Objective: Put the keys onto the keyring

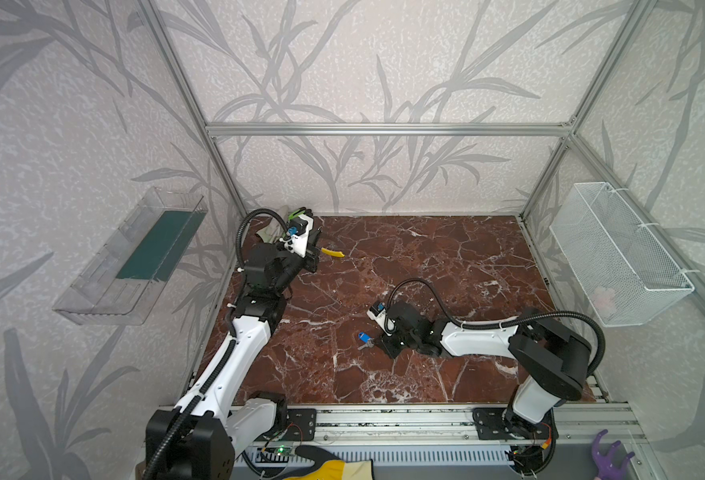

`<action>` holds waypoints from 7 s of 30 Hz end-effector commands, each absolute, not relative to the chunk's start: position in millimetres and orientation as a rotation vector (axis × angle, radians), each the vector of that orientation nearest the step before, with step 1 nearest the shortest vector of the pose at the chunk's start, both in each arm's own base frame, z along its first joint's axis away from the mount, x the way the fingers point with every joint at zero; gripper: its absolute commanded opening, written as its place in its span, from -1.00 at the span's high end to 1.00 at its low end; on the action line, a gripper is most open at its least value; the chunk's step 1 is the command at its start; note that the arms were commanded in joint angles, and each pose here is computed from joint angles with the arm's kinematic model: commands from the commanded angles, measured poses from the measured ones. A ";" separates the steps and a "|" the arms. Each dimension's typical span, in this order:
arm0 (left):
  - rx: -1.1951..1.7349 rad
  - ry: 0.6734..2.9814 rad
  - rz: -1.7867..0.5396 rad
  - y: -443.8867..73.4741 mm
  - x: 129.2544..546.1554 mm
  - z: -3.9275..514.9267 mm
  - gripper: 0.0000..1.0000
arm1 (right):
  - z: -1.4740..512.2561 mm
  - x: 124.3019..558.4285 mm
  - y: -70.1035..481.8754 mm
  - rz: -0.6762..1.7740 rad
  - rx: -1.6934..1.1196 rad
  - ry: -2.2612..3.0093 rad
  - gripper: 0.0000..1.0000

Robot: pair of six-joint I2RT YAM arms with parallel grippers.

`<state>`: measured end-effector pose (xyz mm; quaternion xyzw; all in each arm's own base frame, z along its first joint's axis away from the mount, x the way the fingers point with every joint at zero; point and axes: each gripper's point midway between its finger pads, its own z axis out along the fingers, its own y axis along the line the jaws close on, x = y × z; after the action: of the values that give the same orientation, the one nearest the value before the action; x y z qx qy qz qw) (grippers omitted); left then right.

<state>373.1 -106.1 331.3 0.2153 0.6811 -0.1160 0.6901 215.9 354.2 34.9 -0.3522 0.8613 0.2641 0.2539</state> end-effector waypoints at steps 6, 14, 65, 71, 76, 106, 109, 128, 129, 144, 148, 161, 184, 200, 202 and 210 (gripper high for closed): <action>0.514 1.471 -0.256 -112.3 365.7 345.6 1.00 | 18.5 215.0 351.3 0.719 -0.920 2.380 0.52; 0.523 1.470 -0.259 -115.4 364.8 344.7 1.00 | 13.9 210.4 355.0 0.776 -0.908 2.384 0.58; 0.808 1.283 -0.441 -192.5 319.8 355.6 1.00 | 163.9 232.9 275.6 0.493 -0.975 2.046 1.00; 0.907 1.189 -0.505 -213.8 298.1 352.8 1.00 | 206.9 241.8 235.8 0.401 -0.959 1.979 1.00; 0.982 1.169 -0.537 -234.8 282.5 350.4 1.00 | 246.2 248.5 221.0 0.448 -0.936 1.888 1.00; 1.231 1.086 -0.586 -318.4 251.5 320.2 1.00 | 294.8 232.1 245.7 0.652 -0.991 1.656 1.00; 1.234 1.089 -0.600 -323.1 250.2 319.2 1.00 | 292.4 230.6 248.3 0.676 -0.994 1.659 1.00; 1.275 1.063 -0.642 -337.6 238.9 318.8 1.00 | 294.8 245.9 243.4 0.650 -0.874 1.688 1.00; 1.277 1.059 -0.642 -337.4 238.2 319.3 1.00 | 294.4 247.6 242.4 0.647 -0.864 1.693 1.00; 1.279 1.020 -0.705 -335.0 224.4 330.5 1.00 | 290.4 253.8 237.2 0.706 -0.778 1.748 1.00; 1.282 1.013 -0.723 -334.3 221.6 332.3 1.00 | 292.0 254.5 233.5 0.732 -0.752 1.754 1.00; 1.233 0.980 -0.813 -337.3 218.2 347.9 1.00 | 282.0 247.1 240.2 0.836 -0.786 1.789 1.00; 1.149 0.978 -1.050 -344.4 220.6 359.3 1.00 | 342.4 222.0 211.5 0.657 -0.947 1.501 0.28; 1.151 0.966 -1.019 -346.8 226.0 359.5 1.00 | 346.0 227.6 226.5 0.795 -0.916 1.507 0.32; 1.152 0.964 -1.015 -347.4 225.9 359.1 1.00 | 342.9 230.0 228.2 0.810 -0.911 1.530 0.33; 1.145 0.943 -0.964 -347.3 229.9 361.0 1.00 | 325.4 233.7 232.9 0.867 -0.896 1.598 0.52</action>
<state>229.5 -347.7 335.4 0.5000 0.4504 -0.4344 0.5986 233.7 231.2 321.1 -0.3817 0.6718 0.3493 0.5301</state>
